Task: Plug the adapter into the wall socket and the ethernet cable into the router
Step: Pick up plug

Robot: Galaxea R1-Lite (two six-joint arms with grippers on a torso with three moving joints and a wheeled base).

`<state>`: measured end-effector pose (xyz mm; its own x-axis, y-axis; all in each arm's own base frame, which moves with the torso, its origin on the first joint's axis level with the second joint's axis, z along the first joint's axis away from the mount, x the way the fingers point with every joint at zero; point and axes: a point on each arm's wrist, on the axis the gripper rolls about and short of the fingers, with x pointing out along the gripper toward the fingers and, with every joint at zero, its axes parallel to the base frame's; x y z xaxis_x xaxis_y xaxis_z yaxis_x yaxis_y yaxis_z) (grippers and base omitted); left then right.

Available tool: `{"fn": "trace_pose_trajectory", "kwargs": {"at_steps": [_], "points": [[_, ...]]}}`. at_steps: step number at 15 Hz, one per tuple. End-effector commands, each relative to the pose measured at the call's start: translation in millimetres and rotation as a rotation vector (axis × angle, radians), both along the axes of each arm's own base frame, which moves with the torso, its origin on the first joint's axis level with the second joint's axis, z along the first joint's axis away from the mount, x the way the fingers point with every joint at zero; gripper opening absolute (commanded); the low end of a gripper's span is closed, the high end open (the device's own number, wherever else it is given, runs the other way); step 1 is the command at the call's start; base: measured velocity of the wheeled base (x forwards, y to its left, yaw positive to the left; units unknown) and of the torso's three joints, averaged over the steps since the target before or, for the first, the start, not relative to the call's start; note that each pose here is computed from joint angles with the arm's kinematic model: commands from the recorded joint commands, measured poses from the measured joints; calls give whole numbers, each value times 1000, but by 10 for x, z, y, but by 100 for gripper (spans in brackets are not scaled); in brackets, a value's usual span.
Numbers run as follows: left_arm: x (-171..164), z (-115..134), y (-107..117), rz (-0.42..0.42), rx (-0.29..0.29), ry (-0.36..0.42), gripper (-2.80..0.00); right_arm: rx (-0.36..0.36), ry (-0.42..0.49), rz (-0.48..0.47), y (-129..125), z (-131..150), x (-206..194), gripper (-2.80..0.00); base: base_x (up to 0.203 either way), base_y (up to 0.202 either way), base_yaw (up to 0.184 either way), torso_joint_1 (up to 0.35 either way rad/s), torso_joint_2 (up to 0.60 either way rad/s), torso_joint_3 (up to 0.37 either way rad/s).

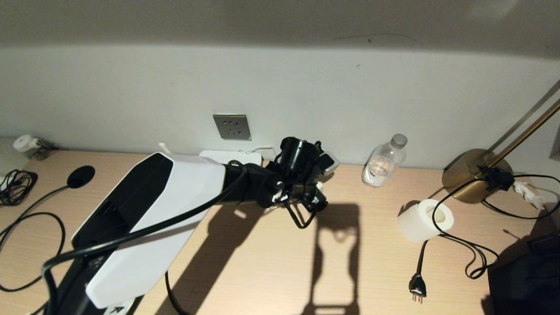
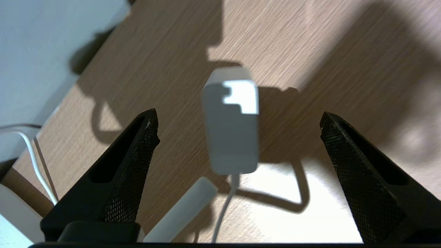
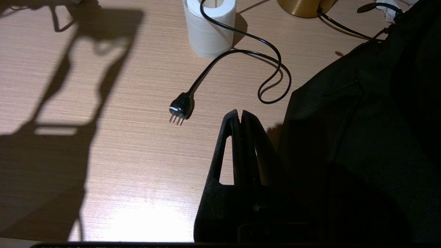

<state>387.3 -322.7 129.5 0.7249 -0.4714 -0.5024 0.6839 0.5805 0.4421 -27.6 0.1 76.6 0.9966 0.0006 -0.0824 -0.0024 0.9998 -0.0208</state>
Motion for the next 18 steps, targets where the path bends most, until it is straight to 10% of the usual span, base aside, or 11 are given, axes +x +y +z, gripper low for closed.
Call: {"fn": "trace_pose_trajectory", "kwargs": {"at_steps": [1,16,17,18], "points": [[61,-57,51,13,8,7,0,0,2,1,0,-1,1,-280,0,0,0,0,0,0],[68,-80,33,6,10,-2,0,0,0,1,0,-1,0,-280,0,0,0,0,0,0],[69,-80,34,10,12,-3,-280,0,1,1,0,-1,0,-280,0,0,0,0,0,0],[69,-80,35,13,13,-4,-280,0,1,1,0,-1,1,-280,0,0,0,0,0,0]]}}
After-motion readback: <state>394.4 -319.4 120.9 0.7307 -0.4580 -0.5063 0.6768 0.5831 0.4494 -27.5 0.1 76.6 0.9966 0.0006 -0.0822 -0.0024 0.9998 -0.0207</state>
